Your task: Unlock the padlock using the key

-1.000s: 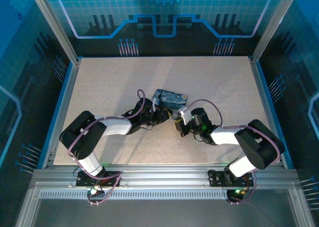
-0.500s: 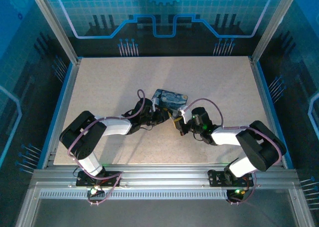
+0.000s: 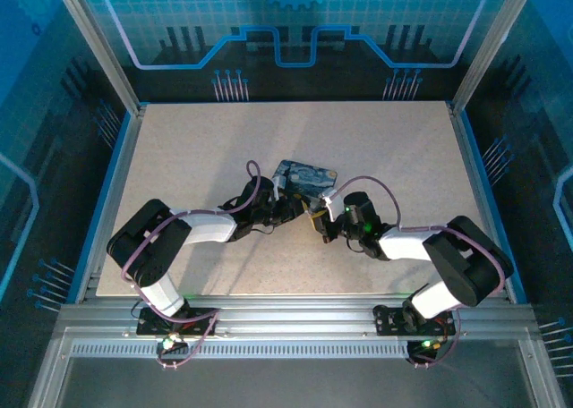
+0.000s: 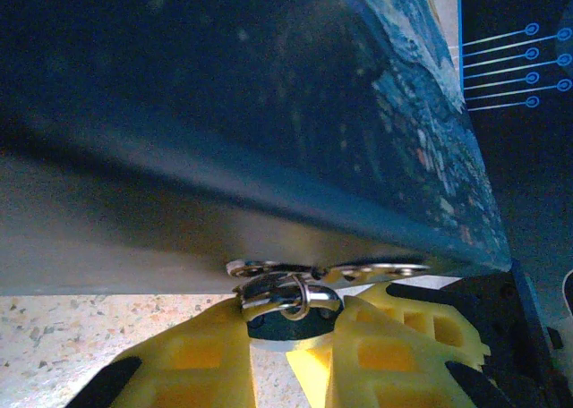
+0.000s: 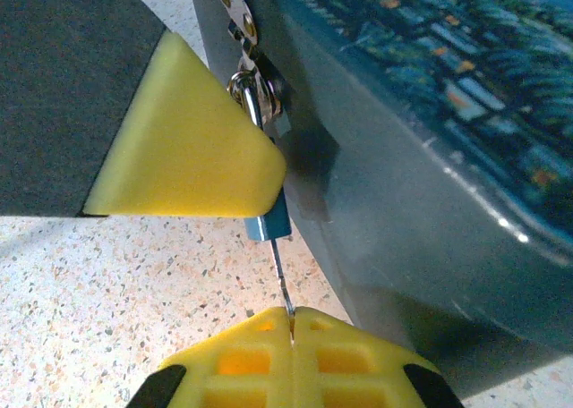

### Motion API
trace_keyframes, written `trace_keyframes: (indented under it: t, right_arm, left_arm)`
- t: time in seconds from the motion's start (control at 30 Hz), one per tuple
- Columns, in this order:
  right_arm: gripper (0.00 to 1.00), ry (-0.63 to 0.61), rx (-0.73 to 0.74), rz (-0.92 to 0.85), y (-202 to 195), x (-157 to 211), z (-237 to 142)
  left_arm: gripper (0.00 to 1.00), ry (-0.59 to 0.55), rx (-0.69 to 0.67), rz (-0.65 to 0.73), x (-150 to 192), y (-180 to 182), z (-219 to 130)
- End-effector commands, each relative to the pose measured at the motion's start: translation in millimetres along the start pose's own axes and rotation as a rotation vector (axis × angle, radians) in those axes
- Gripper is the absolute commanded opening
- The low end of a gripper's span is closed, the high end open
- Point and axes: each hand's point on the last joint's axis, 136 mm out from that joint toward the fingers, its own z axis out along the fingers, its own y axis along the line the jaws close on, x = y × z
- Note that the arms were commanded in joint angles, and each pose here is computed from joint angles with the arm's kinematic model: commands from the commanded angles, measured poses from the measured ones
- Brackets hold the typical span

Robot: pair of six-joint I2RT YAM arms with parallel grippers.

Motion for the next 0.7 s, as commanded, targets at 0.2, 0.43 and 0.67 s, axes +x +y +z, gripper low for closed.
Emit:
trace_keyframes:
  t: [0.2, 0.43, 0.67]
  right_arm:
    - [0.0, -0.052, -0.015, 0.018, -1, -20, 7]
    - [0.0, -0.122, -0.067, 0.009, 9, -41, 5]
    - [0.0, -0.153, -0.091, -0.001, 13, -52, 6]
  left_arm:
    - [0.11, 0.011, 0.075, 0.017, 2, -20, -5]
    - [0.11, 0.014, 0.077, 0.015, 2, -21, -5]
    - [0.11, 0.016, 0.074, 0.013, 3, -19, -5]
